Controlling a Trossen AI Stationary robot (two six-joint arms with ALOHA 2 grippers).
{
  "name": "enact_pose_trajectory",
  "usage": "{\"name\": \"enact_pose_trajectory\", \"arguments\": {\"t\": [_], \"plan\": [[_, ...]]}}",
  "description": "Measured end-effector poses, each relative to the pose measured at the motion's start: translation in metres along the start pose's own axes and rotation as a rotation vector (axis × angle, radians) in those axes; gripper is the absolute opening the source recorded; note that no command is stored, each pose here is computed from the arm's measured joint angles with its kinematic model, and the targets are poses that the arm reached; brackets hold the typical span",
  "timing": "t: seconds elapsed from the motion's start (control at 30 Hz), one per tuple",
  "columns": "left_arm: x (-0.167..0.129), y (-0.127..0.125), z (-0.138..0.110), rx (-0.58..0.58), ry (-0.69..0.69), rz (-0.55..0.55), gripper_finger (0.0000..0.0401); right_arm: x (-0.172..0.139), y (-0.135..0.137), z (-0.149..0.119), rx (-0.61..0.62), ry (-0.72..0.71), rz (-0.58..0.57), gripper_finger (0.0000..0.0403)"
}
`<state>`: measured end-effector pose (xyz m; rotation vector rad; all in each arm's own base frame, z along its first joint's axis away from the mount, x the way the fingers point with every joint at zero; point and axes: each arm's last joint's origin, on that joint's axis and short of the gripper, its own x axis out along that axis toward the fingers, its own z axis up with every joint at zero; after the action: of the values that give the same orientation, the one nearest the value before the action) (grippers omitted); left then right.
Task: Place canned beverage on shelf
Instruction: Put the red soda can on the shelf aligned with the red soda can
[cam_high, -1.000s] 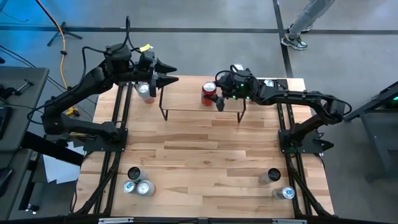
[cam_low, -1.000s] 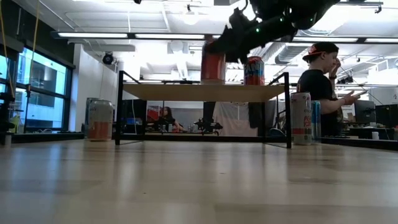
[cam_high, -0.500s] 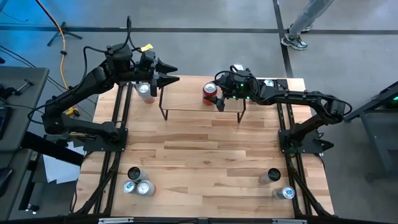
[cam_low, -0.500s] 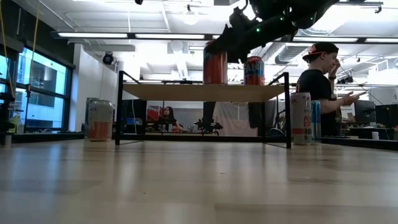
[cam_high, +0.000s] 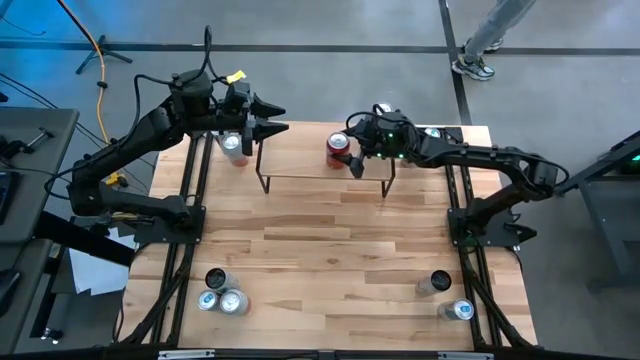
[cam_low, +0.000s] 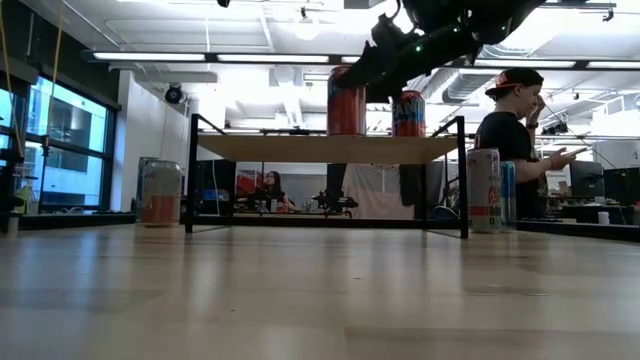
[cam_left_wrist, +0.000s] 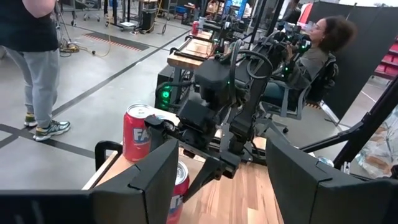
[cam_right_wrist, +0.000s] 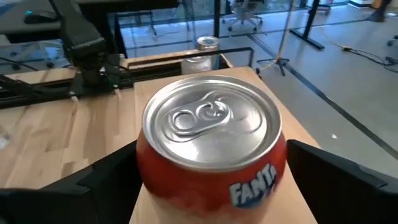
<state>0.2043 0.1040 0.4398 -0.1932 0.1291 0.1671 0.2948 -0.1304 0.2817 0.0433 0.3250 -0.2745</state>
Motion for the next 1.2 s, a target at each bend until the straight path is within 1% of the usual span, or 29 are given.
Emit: {"name": "enact_pose_trajectory", "arguments": {"t": [0.13, 0.4, 0.63, 0.7, 0.77, 0.87, 0.97, 1.0, 1.07, 1.2], "plan": [[0.000, 0.000, 0.000, -0.001, 0.006, -0.019, 0.0204, -0.009, -0.003, 0.002, 0.003, 0.017, -0.048, 0.0366], [0.000, -0.001, -0.001, -0.001, 0.009, -0.022, 0.0204, -0.030, -0.004, 0.011, 0.007, 0.014, -0.066, 0.0366], [0.000, -0.001, -0.001, -0.001, 0.009, -0.022, 0.0204, -0.061, 0.001, 0.015, 0.012, 0.074, -0.065, 0.0366], [0.000, -0.001, -0.001, 0.000, 0.009, -0.022, 0.0204, -0.071, 0.002, 0.017, 0.056, 0.083, -0.064, 0.0366], [0.000, -0.001, -0.001, 0.005, 0.009, -0.022, 0.0204, -0.080, 0.006, 0.019, 0.165, 0.078, -0.052, 0.0366], [0.000, -0.001, -0.001, 0.017, 0.009, -0.022, 0.0204, -0.089, 0.012, 0.022, 0.441, 0.069, -0.023, 0.0366], [0.000, -0.001, -0.001, 0.032, 0.008, -0.022, 0.0204, -0.092, 0.017, 0.024, 0.728, 0.053, -0.008, 0.0366], [0.000, -0.001, -0.001, 0.035, 0.008, -0.022, 0.0204, -0.093, 0.018, 0.024, 0.807, 0.054, -0.007, 0.0366], [0.000, -0.001, -0.001, 0.035, 0.008, -0.022, 0.0204, -0.092, 0.019, 0.024, 0.904, 0.052, -0.016, 0.0366], [0.000, -0.001, -0.001, 0.035, 0.008, -0.022, 0.0204, -0.089, 0.018, 0.023, 1.032, 0.047, -0.052, 0.0366]]}}
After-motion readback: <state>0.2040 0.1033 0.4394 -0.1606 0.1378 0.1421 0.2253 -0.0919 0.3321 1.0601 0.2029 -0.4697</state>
